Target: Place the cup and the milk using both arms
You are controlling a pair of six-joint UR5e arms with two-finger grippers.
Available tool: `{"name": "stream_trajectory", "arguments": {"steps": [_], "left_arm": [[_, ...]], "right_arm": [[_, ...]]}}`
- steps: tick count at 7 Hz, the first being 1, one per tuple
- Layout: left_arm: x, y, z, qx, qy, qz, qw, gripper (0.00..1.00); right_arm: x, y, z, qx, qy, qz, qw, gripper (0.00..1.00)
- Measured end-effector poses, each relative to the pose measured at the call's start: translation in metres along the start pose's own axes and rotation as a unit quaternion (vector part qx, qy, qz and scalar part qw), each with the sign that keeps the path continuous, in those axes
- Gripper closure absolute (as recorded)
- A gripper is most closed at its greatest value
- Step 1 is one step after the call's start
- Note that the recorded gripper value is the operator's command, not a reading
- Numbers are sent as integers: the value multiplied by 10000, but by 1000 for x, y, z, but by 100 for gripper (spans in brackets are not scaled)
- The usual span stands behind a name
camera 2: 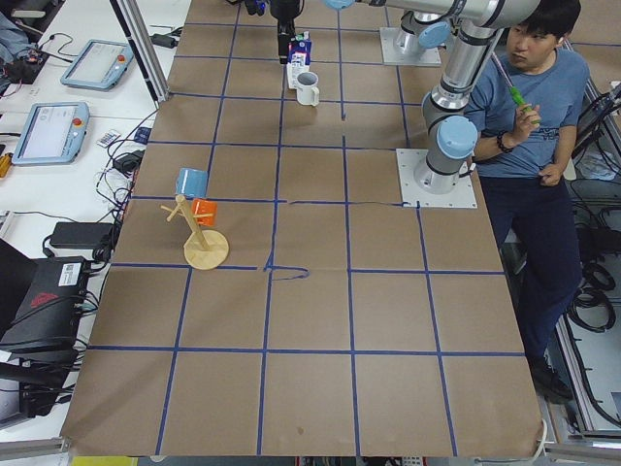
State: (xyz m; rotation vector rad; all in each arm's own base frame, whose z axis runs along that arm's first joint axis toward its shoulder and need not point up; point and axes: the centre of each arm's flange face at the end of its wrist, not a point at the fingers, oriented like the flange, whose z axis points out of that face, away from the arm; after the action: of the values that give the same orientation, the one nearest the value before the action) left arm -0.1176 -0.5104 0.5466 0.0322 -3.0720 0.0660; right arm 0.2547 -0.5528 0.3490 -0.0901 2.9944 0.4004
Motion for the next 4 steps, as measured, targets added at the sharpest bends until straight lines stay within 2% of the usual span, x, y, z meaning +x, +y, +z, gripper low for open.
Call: {"name": "stream_trajectory", "arguments": {"steps": [2, 4], "left_arm": [[0, 1, 0, -7, 0, 1, 10000, 0], [0, 2, -1, -4, 0, 2, 10000, 0]], "right_arm": [[12, -2, -19, 174, 5, 55, 9998, 0], [57, 12, -78, 678, 122, 332, 9971, 0]]}}
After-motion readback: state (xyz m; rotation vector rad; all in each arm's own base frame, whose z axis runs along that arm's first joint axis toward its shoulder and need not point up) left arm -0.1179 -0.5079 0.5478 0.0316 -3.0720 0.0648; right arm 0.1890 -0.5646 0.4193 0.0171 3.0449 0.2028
